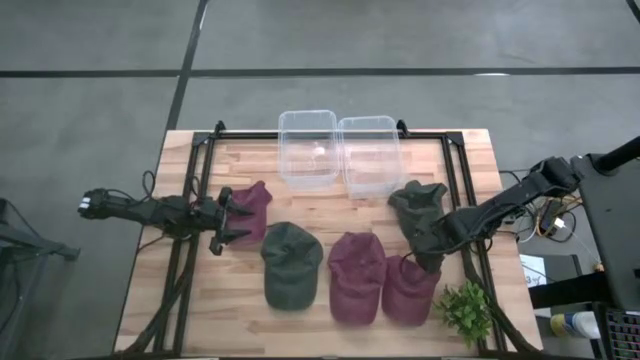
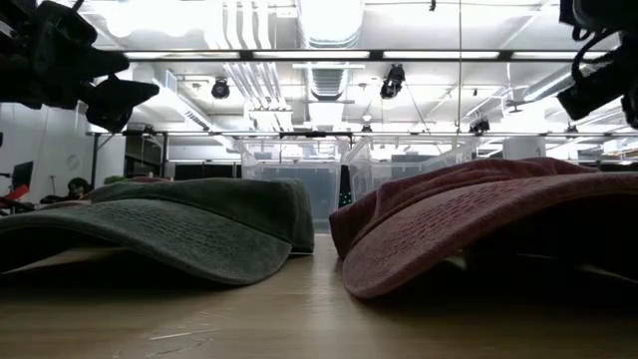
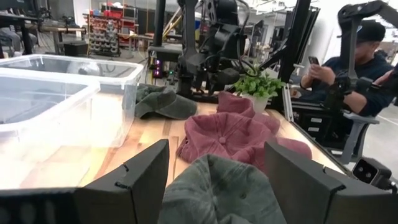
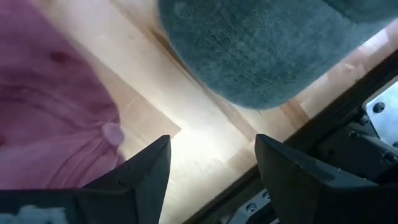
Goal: Pick & Place hat
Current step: Put the right black cap into the right transparent bin
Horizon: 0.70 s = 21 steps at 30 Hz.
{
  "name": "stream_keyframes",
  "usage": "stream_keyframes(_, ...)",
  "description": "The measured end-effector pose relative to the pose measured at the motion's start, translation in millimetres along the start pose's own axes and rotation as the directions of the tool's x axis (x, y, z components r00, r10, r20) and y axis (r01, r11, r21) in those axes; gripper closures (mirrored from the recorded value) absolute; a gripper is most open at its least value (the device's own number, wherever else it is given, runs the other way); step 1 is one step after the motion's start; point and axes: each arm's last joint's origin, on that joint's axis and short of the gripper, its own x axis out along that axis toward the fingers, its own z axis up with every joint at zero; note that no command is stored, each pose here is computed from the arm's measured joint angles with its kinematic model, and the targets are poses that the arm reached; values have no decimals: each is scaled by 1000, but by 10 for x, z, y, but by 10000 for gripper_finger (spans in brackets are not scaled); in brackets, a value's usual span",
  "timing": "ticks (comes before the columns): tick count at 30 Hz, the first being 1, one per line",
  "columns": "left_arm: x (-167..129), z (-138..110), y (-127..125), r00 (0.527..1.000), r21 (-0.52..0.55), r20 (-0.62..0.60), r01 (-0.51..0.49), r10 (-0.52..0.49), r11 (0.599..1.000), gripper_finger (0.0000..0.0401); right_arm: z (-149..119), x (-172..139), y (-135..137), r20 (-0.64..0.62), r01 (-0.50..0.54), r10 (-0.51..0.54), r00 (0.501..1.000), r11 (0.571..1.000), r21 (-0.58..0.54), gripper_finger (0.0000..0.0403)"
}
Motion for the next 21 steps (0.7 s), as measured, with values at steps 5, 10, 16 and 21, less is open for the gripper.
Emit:
stream_keyframes(5, 0, -24, 3, 1000, 3, -25, -3, 3, 1000, 146, 39, 92, 99, -21, 64, -63, 998, 998, 24, 177)
stream_keyframes(10, -1, -23, 3, 1000, 3, -24, -3, 3, 1000, 146, 80, 208, 178, -20, 145, -145, 989, 989, 34, 177)
stream_keyframes(16, 0, -21, 3, 1000, -10, -22, -3, 3, 1000, 146, 115, 353, 248, -33, 231, -231, 972, 973, -5, 177)
stream_keyframes(21, -1, -20, 3, 1000, -30, -21, -4, 3, 1000, 146, 137, 435, 281, -25, 282, -284, 959, 958, -59, 177)
